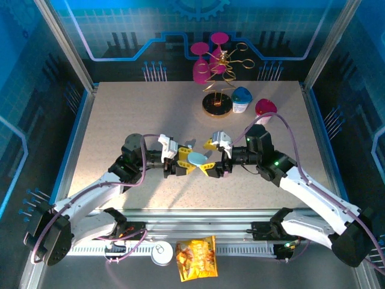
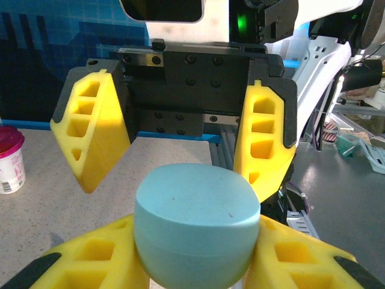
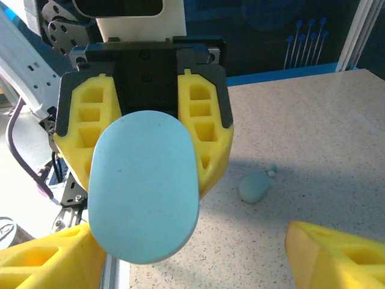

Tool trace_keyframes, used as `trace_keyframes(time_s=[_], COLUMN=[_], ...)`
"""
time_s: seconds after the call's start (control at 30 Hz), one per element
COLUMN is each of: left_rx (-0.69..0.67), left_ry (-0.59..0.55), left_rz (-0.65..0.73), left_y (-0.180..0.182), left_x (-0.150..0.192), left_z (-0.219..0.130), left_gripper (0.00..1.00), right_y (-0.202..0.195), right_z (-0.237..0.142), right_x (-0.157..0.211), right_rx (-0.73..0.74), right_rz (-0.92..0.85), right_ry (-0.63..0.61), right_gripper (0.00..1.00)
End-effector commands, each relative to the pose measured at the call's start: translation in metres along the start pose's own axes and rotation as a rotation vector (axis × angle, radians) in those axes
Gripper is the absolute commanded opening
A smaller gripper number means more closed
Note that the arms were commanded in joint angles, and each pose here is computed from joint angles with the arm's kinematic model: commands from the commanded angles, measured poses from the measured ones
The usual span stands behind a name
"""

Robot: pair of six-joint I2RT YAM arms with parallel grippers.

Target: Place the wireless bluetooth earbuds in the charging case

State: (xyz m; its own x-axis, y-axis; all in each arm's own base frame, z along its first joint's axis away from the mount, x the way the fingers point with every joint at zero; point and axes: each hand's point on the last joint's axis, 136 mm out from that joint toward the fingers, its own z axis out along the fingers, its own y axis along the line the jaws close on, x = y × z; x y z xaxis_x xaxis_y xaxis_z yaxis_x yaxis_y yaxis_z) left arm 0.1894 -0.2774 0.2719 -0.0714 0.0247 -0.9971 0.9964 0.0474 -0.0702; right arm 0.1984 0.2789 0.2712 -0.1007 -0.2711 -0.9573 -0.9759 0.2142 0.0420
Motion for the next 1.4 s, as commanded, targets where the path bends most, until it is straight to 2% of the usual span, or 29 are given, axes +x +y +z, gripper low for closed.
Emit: trace_keyframes(time_s=[0.0, 0.53, 0.77, 1.0, 1.23, 1.37], left_rx=[0.071, 0.078, 0.081, 0.057, 0.047, 0.044], left_ry=[-0.006, -0.004, -0.010, -0.017, -0.028, -0.031], left_rz=[0.052, 0.050, 0.059, 0.067, 0.067, 0.069], left_y=[-0.014, -0.011, -0.013, -0.008, -0.006, -0.005], left_x=[0.000, 0.000, -0.003, -0.005, -0.009, -0.010], left_z=[0.001, 0.004, 0.003, 0.004, 0.004, 0.004], left_gripper=[0.24, 0.24, 0.24, 0.25, 0.25, 0.25], right_y=[-0.017, -0.032, -0.048, -0.011, -0.015, -0.015], right_z=[-0.011, -0.021, -0.030, -0.029, -0.031, -0.027], right_x=[-0.014, -0.018, -0.024, -0.034, -0.034, -0.030], right_rx=[0.081, 0.133, 0.231, 0.035, 0.071, 0.055], right_rz=[0.003, 0.052, 0.067, -0.003, -0.002, 0.010], right_ry=[-0.066, -0.109, -0.138, -0.181, -0.186, -0.169], right_gripper=[0.77, 0.77, 0.77, 0.84, 0.85, 0.82])
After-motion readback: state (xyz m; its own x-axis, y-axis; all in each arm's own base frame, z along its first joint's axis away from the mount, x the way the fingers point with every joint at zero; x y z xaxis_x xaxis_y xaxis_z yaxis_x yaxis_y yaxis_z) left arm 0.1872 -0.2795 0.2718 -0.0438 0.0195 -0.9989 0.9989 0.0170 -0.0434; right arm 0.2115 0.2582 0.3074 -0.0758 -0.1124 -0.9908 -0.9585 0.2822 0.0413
